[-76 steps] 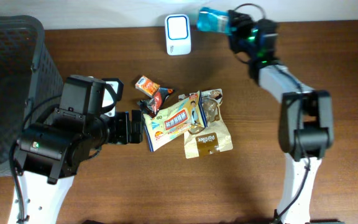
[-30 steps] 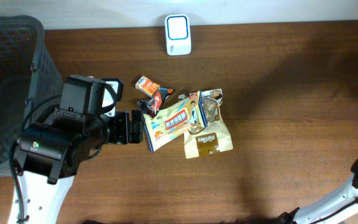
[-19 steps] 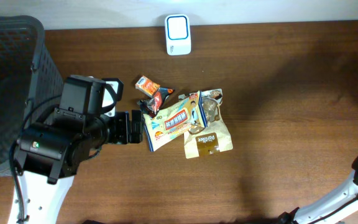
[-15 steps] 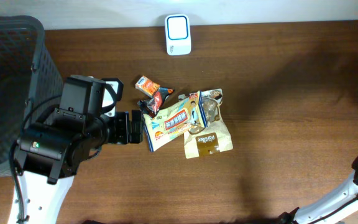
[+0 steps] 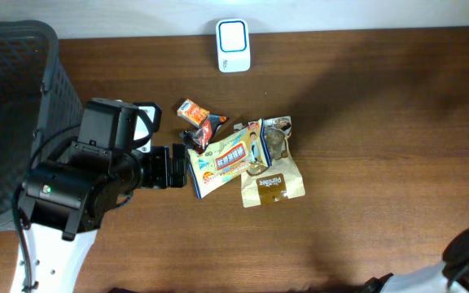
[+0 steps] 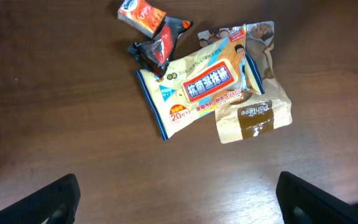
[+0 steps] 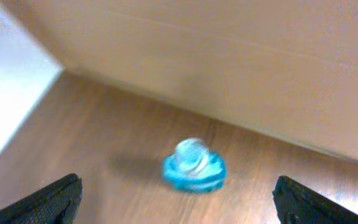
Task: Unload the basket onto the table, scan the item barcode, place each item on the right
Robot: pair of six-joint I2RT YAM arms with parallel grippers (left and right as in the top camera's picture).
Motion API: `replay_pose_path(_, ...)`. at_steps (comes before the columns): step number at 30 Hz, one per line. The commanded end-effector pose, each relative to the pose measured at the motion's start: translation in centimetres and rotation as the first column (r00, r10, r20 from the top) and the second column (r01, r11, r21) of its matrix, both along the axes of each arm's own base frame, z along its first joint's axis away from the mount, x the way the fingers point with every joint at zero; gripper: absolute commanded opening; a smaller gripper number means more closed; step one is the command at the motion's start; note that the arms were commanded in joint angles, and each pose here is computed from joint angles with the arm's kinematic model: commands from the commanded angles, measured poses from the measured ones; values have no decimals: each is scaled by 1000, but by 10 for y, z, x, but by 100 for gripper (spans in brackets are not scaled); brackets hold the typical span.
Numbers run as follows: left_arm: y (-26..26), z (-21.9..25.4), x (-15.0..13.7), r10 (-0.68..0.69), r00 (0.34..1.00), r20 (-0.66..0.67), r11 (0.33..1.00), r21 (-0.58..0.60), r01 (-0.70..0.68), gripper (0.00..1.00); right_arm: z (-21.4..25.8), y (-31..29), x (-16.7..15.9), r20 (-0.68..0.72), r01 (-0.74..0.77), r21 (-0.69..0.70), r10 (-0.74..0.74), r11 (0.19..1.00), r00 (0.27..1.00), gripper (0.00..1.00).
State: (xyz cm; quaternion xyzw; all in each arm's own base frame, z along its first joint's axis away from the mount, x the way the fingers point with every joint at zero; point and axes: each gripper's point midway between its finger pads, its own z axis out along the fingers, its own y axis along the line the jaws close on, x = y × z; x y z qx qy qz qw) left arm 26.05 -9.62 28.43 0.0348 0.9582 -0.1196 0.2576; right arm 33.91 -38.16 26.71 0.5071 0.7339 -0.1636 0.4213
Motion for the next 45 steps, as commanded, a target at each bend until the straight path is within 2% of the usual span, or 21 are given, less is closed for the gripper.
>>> replay_pose_path(1,2,2,1,-4,1000,11,1000,10,4,99,49,76,38,183,-302,46,289,952,940,99)
replay_pose_path(4,2,2,1,-4,1000,11,1000,10,4,99,54,141,62,237,-493,109,459,863,856,99)
replay_pose_path(6,2,2,1,-4,1000,11,1000,10,4,99,42,200,78,256,-625,204,575,754,777,99)
replay_pose_path(9,2,2,1,-4,1000,11,1000,10,4,99,6,280,92,203,-726,333,706,601,678,99)
replay_pose_path(11,2,2,1,-4,1000,11,1000,10,4,99,-19,332,99,150,-787,379,807,486,571,99)
replay_pose_path(15,2,2,1,-4,1000,11,1000,10,4,99,-66,413,100,91,-806,500,906,317,414,99)
replay_pose_path(16,2,2,1,-4,1000,11,1000,11,4,99,-86,446,97,72,-797,547,935,255,348,99)
replay_pose_path(18,2,2,1,-4,1000,11,1000,10,4,99,-105,477,93,54,-784,587,957,201,285,100)
replay_pose_path(20,2,2,1,-4,1000,11,1000,10,4,99,-127,509,85,32,-772,621,980,135,197,94)
replay_pose_path(24,2,2,0,-4,1000,10,1000,10,4,99,-164,557,66,-6,-731,681,998,46,58,93)
replay_pose_path(30,2,2,1,-4,1000,11,1000,10,4,99,-185,590,48,-22,-698,716,999,-4,-29,92)
replay_pose_path(33,2,2,1,-4,1000,11,1000,10,4,99,-190,594,45,-42,-696,718,998,-1,-45,75)
replay_pose_path(37,2,2,0,-4,1000,10,1000,10,4,99,-208,586,38,-117,-686,725,992,60,-37,58)
replay_pose_path(40,2,2,1,-4,1000,11,1000,10,4,99,-221,582,28,-129,-655,752,991,77,-31,34)
replay_pose_path(45,2,2,0,-4,1000,10,1000,10,4,99,-237,578,17,-139,-620,777,990,105,-6,34)
